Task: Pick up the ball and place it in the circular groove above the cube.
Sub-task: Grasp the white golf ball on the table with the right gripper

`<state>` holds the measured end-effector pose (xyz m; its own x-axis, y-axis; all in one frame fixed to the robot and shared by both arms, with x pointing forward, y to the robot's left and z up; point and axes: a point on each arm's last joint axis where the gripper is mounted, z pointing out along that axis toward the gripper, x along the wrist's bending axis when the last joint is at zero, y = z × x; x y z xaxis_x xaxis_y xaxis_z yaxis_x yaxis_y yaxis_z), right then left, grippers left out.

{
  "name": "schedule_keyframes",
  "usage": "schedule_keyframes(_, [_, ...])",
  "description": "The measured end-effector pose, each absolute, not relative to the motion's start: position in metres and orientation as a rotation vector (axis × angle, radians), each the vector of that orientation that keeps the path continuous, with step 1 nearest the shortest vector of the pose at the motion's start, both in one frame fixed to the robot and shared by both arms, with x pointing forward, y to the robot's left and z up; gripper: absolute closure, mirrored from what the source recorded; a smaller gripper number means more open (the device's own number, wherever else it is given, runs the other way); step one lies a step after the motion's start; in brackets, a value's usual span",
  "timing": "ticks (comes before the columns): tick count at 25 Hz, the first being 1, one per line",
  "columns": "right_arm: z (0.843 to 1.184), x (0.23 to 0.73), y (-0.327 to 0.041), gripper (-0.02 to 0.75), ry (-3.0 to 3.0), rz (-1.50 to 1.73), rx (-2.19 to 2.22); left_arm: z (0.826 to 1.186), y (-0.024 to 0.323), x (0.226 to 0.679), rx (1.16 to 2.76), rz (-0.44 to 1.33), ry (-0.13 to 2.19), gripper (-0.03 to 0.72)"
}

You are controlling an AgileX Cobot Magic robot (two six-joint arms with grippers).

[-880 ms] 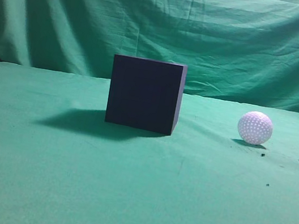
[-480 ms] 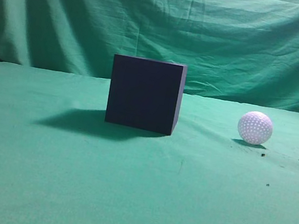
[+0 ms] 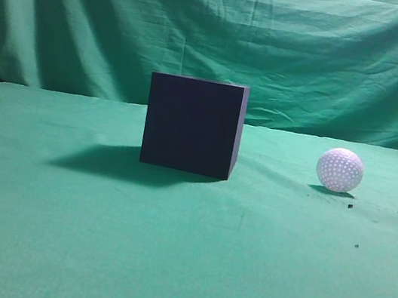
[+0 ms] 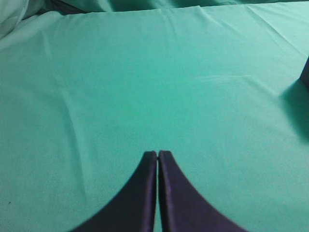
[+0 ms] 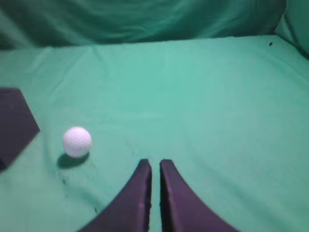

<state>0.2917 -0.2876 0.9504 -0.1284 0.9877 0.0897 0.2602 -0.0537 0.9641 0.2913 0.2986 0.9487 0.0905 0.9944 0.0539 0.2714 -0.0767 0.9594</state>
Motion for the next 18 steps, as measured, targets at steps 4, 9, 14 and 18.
schedule_keyframes(4, [0.97, 0.295, -0.291, 0.692, 1.193, 1.462, 1.386, 0.949, 0.299, 0.291, 1.5, 1.051, 1.315, 0.688])
schedule_keyframes(9, [0.988, 0.294, -0.298, 0.692, 0.979, 1.555, 1.319, 0.949, 0.299, 0.291, 1.5, 1.051, 1.315, 0.688])
schedule_keyframes(14, [1.02, 0.296, -0.292, 0.692, 1.07, 1.558, 1.341, 0.949, 0.299, 0.291, 1.5, 1.051, 1.315, 0.688])
schedule_keyframes(18, [1.035, 0.312, -0.284, 0.692, 1.245, 1.517, 1.499, 0.949, 0.299, 0.291, 1.5, 1.051, 1.315, 0.688])
